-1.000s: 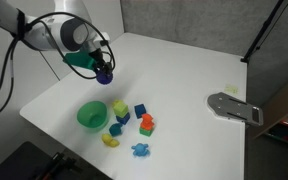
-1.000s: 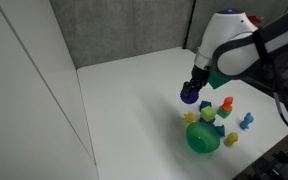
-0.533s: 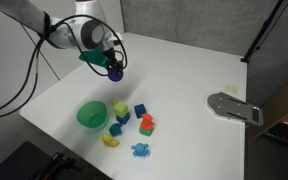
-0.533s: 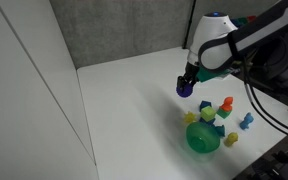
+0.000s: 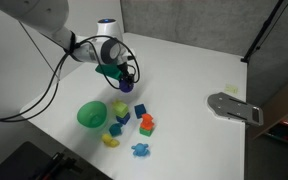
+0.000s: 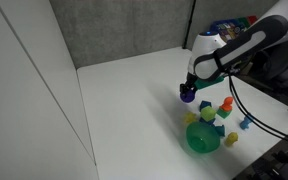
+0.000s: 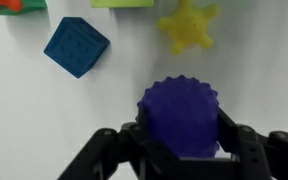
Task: Take the blue ball out of the bowl
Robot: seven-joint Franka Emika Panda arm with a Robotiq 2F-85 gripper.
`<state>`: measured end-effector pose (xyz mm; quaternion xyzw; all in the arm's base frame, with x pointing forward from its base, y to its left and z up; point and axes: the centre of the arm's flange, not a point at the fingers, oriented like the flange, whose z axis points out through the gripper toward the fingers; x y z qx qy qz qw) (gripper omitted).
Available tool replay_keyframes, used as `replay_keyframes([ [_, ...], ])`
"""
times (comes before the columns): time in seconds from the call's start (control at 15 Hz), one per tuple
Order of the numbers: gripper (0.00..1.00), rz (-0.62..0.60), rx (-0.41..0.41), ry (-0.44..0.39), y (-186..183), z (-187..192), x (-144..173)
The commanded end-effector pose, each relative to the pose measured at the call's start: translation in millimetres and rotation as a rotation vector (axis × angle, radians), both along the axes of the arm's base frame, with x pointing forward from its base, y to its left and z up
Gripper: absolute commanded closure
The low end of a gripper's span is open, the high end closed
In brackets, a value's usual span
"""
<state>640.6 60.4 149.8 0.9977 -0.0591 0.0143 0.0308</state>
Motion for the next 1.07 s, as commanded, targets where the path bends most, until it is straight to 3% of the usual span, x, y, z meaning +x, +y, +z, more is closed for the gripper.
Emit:
replay_keyframes([
  [0.0,0.6,-0.069,0.005,0.01,-22,-19,12],
  [0.4,0.6,-0.123,0.004,0.043,-47,-40,8],
  [0.47,0.1,-0.13,0.003,0.048,-50,-41,7],
  [0.67,0.0,-0.14,-0.003,0.054,-54,-38,4],
  [1.0,0.0,-0.156,-0.006,0.052,-58,-4,-4],
])
